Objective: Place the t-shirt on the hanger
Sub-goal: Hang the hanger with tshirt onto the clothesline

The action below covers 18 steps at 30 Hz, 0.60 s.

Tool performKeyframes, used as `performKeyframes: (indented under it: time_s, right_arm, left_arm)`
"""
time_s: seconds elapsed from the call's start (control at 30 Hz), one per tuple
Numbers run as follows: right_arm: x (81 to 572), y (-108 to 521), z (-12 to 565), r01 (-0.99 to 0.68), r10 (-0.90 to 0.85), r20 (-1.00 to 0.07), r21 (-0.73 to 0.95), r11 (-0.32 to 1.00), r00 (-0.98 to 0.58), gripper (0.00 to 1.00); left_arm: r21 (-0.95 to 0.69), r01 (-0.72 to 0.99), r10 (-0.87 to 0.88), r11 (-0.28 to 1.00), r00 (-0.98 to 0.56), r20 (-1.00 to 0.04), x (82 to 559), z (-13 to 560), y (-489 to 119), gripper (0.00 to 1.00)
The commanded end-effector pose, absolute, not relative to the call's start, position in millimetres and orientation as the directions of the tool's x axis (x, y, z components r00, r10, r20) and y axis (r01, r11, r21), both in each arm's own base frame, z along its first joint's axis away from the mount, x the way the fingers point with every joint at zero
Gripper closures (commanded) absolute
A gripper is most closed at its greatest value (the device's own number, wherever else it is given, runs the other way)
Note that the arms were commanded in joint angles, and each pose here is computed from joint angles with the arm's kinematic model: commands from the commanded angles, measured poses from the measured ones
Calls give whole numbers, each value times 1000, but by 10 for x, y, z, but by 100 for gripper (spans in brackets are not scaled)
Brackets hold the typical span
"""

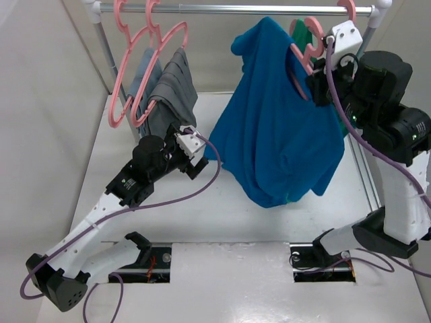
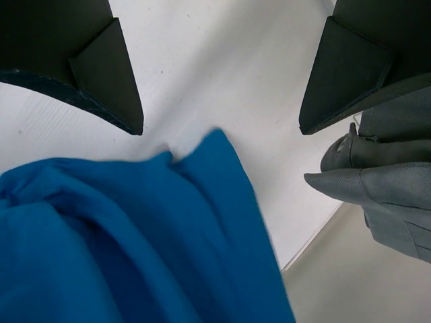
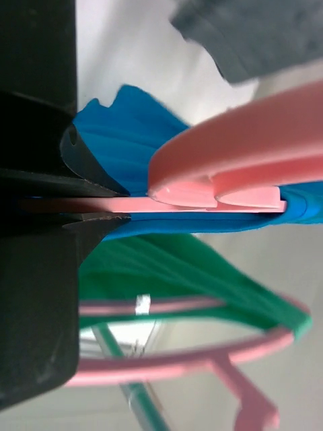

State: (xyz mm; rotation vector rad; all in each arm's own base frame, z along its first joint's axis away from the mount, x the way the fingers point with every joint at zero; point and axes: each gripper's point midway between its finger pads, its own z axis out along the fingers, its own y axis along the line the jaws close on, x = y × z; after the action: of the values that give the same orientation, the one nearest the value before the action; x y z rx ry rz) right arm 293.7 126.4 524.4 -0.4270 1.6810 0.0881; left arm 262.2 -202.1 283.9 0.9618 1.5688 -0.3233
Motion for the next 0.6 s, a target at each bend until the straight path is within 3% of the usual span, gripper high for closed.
performKeyframes:
  time_s: [0.0, 0.27, 0.57]
  right_arm:
    - [3008, 1006, 5766, -213, -169, -984, -179, 961, 62, 100]
    - [3430, 1042, 6001, -168, -122, -978, -150, 974, 167, 100]
    - [3898, 1024, 5866, -151, -56, -988, -78, 986, 146, 100]
  left_arm:
    - [289, 726, 356, 625, 65, -932, 2579, 2950, -2032, 0]
    - [287, 723, 365, 628, 52, -929, 2551, 2875, -1992, 0]
    - [287, 719, 372, 633, 43, -927, 2530, 2799, -1957, 0]
